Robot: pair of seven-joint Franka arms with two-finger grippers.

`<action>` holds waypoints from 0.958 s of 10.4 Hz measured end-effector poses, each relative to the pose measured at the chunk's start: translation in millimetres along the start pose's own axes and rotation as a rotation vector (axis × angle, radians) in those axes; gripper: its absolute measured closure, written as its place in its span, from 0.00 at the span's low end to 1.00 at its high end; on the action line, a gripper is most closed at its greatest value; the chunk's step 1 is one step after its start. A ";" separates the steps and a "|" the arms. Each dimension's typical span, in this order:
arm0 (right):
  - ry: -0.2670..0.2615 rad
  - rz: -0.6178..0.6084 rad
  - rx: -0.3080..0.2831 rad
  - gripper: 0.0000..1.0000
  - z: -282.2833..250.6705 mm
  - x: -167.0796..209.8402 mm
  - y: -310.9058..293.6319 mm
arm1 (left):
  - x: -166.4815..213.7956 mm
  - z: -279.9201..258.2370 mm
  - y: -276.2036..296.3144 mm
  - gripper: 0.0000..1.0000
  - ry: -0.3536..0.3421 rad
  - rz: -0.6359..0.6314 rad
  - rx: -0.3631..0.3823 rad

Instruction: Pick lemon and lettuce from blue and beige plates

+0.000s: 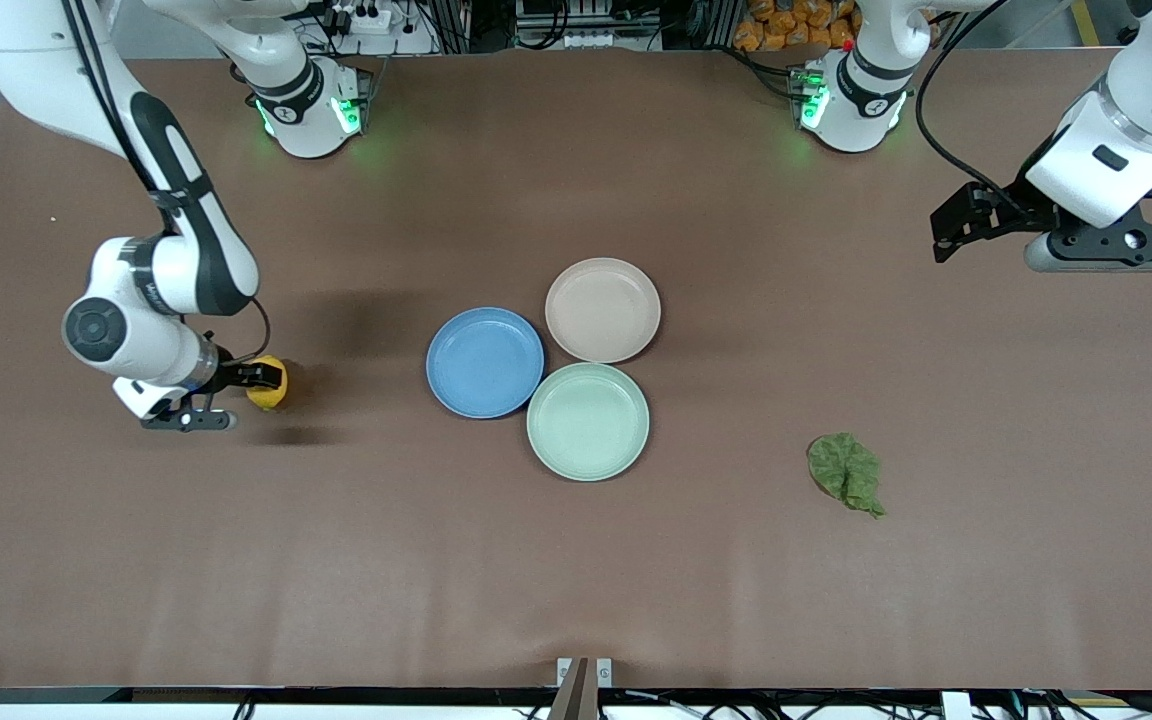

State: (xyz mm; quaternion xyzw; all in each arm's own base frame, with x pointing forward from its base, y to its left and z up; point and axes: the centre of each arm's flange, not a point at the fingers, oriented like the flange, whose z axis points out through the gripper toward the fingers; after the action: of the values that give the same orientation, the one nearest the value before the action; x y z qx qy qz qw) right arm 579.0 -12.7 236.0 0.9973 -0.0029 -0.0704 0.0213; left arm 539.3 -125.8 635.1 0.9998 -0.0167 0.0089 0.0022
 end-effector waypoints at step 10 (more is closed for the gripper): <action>-0.079 0.048 -0.002 0.00 -164.6 25.6 29.6 | -7.0 -7.2 2.0 0.00 -0.003 0.005 0.002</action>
State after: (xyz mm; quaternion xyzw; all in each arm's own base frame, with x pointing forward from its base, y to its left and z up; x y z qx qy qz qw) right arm 627.4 -35.6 396.5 0.9933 -0.0277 -0.1093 0.0237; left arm 532.1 -127.5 642.2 0.9998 -0.0194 0.0075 0.0011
